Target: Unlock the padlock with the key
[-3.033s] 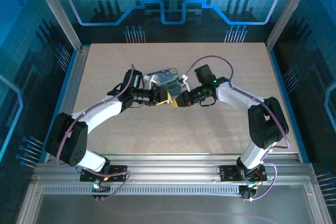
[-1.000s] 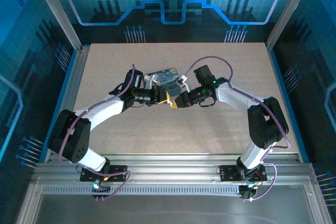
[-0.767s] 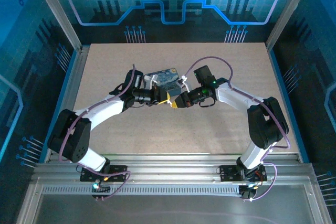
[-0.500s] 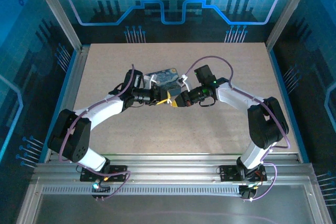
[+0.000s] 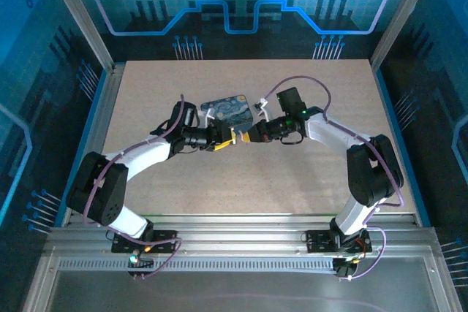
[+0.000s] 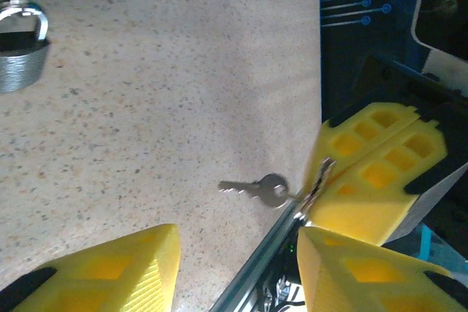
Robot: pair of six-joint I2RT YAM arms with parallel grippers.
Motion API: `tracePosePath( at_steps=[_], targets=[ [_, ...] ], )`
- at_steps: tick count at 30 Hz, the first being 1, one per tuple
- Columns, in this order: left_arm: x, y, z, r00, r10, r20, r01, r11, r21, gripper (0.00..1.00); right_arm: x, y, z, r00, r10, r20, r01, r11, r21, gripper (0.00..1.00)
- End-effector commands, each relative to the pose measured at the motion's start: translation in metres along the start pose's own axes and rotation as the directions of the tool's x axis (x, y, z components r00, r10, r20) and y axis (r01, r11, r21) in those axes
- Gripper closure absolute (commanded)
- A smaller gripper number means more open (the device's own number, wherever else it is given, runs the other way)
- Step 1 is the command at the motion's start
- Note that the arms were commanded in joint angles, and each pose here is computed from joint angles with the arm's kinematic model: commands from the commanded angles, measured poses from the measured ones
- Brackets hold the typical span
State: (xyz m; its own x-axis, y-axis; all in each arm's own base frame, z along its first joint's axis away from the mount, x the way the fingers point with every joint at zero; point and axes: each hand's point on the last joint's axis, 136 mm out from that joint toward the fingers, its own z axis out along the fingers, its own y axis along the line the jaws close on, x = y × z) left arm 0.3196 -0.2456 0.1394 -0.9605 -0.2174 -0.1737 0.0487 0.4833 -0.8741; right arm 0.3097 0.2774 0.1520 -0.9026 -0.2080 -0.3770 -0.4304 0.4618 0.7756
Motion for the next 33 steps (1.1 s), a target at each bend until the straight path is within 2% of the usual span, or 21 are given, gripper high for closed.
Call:
tracePosePath(
  at_steps=[1, 3, 5, 8, 14, 18, 19, 22, 29, 33],
  targets=[
    [-0.011, -0.004, -0.008, 0.997, -0.045, 0.059, 0.043, 0.998, 0.034, 0.47, -0.016, 0.002, -0.011, 0.997, 0.050, 0.061, -0.052, 0.998, 0.028, 1.00],
    [-0.014, -0.004, -0.006, 0.989, -0.129, 0.074, 0.125, 0.991, 0.050, 0.42, -0.024, 0.003, -0.013, 0.992, 0.085, 0.096, -0.088, 0.996, 0.033, 1.00],
    [-0.018, -0.004, -0.004, 0.966, -0.243, 0.087, 0.236, 0.968, 0.085, 0.41, -0.032, 0.007, -0.014, 0.984, 0.110, 0.141, -0.114, 0.993, 0.024, 1.00],
    [-0.021, -0.001, 0.001, 0.888, -0.451, 0.087, 0.439, 0.890, 0.124, 0.41, -0.045, 0.024, -0.016, 0.973, 0.098, 0.208, -0.099, 0.995, -0.006, 1.00],
    [-0.029, -0.009, 0.010, 0.715, -0.697, 0.057, 0.666, 0.704, 0.247, 0.42, -0.059, 0.060, -0.008, 0.967, 0.047, 0.251, -0.034, 0.998, -0.058, 1.00],
    [-0.029, -0.019, 0.017, 0.668, -0.744, 0.028, 0.714, 0.651, 0.257, 0.42, -0.064, 0.070, -0.002, 0.962, 0.039, 0.272, -0.016, 0.996, -0.086, 1.00],
    [-0.029, -0.020, 0.018, 0.635, -0.773, 0.018, 0.742, 0.616, 0.264, 0.42, -0.065, 0.071, -0.001, 0.960, 0.039, 0.277, -0.014, 0.996, -0.093, 1.00],
    [-0.032, -0.023, 0.018, 0.590, -0.807, 0.008, 0.768, 0.564, 0.301, 0.42, -0.065, 0.075, 0.003, 0.958, 0.031, 0.284, -0.002, 0.995, -0.101, 1.00],
    [-0.037, -0.032, 0.012, 0.546, -0.837, -0.009, 0.784, 0.508, 0.358, 0.45, -0.063, 0.072, 0.011, 0.956, 0.013, 0.294, 0.013, 0.996, -0.084, 1.00],
    [-0.039, -0.032, 0.008, 0.526, -0.850, -0.005, 0.788, 0.485, 0.380, 0.52, -0.064, 0.071, 0.012, 0.953, 0.010, 0.304, 0.016, 0.996, -0.082, 1.00]
  ],
)
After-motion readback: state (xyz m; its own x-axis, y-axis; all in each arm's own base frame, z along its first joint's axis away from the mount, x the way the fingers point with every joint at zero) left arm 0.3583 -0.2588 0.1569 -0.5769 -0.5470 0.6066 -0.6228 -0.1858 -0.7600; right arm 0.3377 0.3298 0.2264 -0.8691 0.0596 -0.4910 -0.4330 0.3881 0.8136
